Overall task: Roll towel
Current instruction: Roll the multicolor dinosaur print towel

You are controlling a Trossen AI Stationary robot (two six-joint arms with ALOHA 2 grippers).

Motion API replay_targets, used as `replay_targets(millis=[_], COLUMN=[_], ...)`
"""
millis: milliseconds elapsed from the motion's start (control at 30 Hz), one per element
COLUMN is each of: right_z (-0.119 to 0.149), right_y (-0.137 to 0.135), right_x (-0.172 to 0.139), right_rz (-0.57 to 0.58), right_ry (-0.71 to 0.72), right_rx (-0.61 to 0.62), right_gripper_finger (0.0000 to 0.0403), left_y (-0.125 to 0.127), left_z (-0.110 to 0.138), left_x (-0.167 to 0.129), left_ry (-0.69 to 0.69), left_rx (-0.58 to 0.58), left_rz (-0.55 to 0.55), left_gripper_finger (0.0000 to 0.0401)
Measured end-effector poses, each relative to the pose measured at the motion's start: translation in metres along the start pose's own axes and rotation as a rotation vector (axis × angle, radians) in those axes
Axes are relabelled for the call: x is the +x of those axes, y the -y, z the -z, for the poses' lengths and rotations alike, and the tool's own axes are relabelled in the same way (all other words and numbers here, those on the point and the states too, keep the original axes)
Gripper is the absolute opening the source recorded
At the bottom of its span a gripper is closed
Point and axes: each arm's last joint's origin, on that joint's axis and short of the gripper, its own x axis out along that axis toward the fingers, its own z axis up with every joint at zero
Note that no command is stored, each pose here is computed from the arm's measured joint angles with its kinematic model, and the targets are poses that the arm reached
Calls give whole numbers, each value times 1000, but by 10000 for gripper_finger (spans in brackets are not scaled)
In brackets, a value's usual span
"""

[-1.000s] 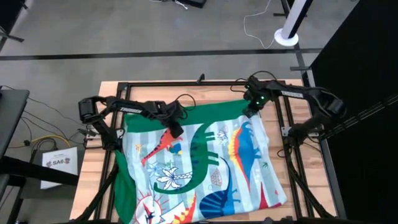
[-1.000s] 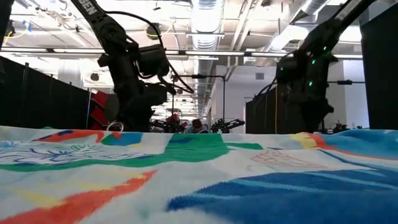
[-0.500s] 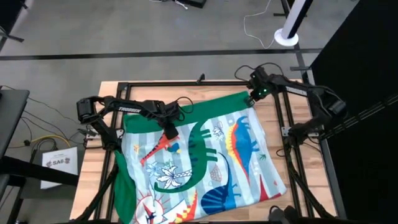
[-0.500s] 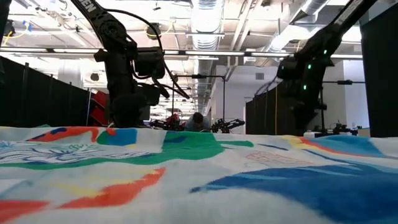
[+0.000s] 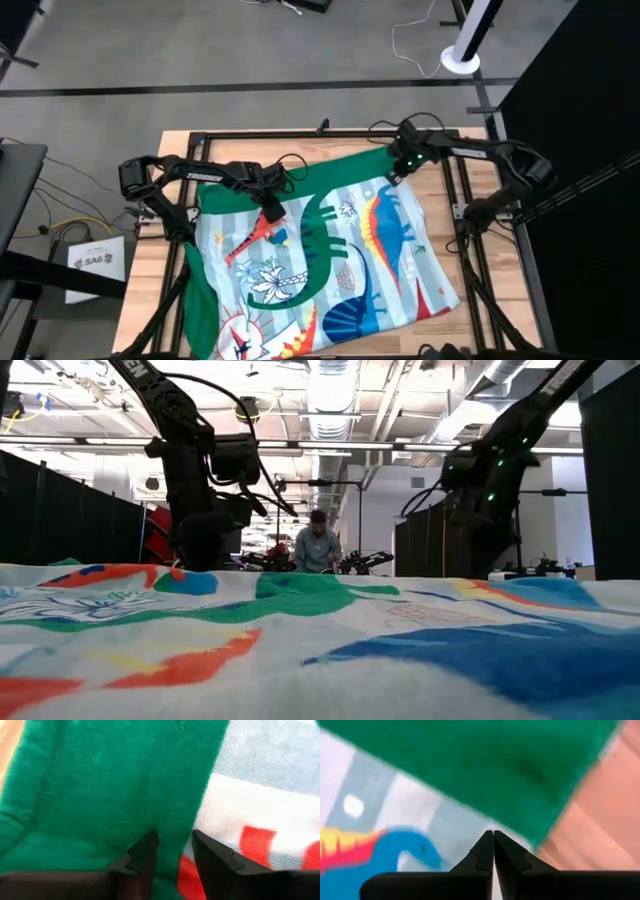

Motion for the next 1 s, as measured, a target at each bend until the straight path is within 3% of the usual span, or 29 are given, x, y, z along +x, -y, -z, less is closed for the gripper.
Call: replay_targets(millis=[167,333,500,733,1000], right_z=[-21,-37,-53,-76,-75], right_y=[11,42,62,63,60], right_x=[18,38,40,1,26], right_rz=[20,70,98,117,72], right_ry=[99,122,175,332,262], right_rx=[28,92,132,109,116], right_gripper_finger=[0,0,0,0,0], left_y=[1,1,5,6,7], left_z=[1,4,4,5,5], left_x=[0,-1,-1,-2,-2], left_ry=[-7,-32,-32,-39,-39], left_rx=[12,-12,-12,-38,-51], left_rz=[-1,-10,-12,-11,-6], left_gripper_finger=[114,114,114,114,114])
